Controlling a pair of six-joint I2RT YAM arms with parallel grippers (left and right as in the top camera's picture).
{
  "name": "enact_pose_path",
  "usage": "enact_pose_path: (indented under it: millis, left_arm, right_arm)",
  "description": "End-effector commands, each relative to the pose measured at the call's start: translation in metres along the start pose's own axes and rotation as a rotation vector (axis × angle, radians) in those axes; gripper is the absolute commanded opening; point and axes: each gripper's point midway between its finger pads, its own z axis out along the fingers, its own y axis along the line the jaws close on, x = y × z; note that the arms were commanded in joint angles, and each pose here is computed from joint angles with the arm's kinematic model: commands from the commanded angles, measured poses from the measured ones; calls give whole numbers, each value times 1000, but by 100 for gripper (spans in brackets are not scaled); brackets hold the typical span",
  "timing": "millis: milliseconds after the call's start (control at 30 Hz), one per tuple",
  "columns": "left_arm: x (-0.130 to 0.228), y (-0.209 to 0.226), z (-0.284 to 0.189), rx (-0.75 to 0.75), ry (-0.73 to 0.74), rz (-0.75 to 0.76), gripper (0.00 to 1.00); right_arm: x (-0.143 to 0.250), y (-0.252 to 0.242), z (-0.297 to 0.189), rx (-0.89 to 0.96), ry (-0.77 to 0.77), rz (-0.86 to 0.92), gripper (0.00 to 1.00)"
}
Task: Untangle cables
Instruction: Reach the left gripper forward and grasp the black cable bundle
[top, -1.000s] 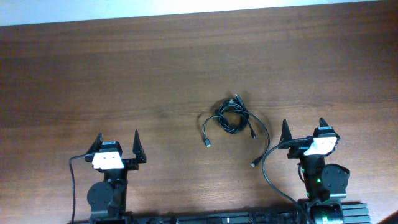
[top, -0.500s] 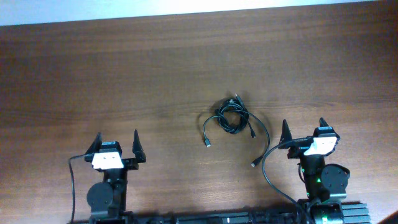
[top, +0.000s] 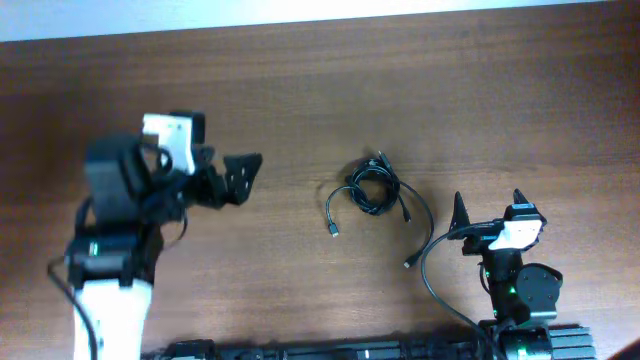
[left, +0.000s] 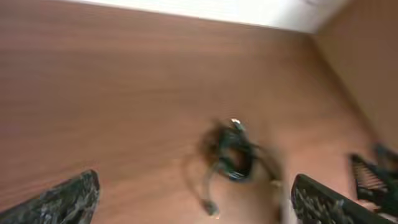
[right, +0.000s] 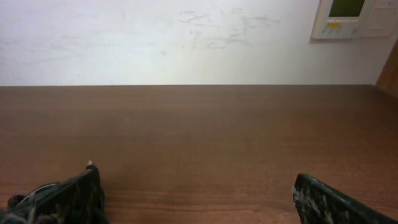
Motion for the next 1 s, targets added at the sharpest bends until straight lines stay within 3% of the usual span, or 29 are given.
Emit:
enact_pose_path:
  millis: [0,100,167,233,300,367,500,700,867,900,933,967]
  left_arm:
    - [0,-19,33,260,95,-62,99]
    - [22,-27,70,447,227,-153,99]
    - [43,-36,102,489,310,-151,100]
    - [47,-22,147,215,295,-174,100]
    - [37,-19,166,-20,215,-36,99]
    - [26,-26,172,-126,162,298,99]
    - [31,-25,198,-99,186,423,99]
    - [127,-58,259,200,445,488,84]
    - [176,-64,295,242,499,518,53]
    - [198,-67,300,254,542,526,27]
    - [196,-67,302,239,536,518,18]
    - [189,-61,303,175,533,467,1]
  right_arm:
    - [2,1,0,-1,2,8,99]
    - [2,1,0,-1,2,8,99]
    - [2,1,0,-1,2,8,99]
    - [2,1,0,-1,2,8,99]
    - [2,1,0,-1,2,8,99]
    - [2,1,0,-1,2,8,99]
    - [2,1,0,-1,2,8,99]
    - [2,1,0,-1,2,8,99]
    - [2,1,0,-1,2,8,99]
    - [2,1,0,-1,2,8,99]
    - [2,1,0,-1,2,8,99]
    - [2,1,0,-1,2,8,99]
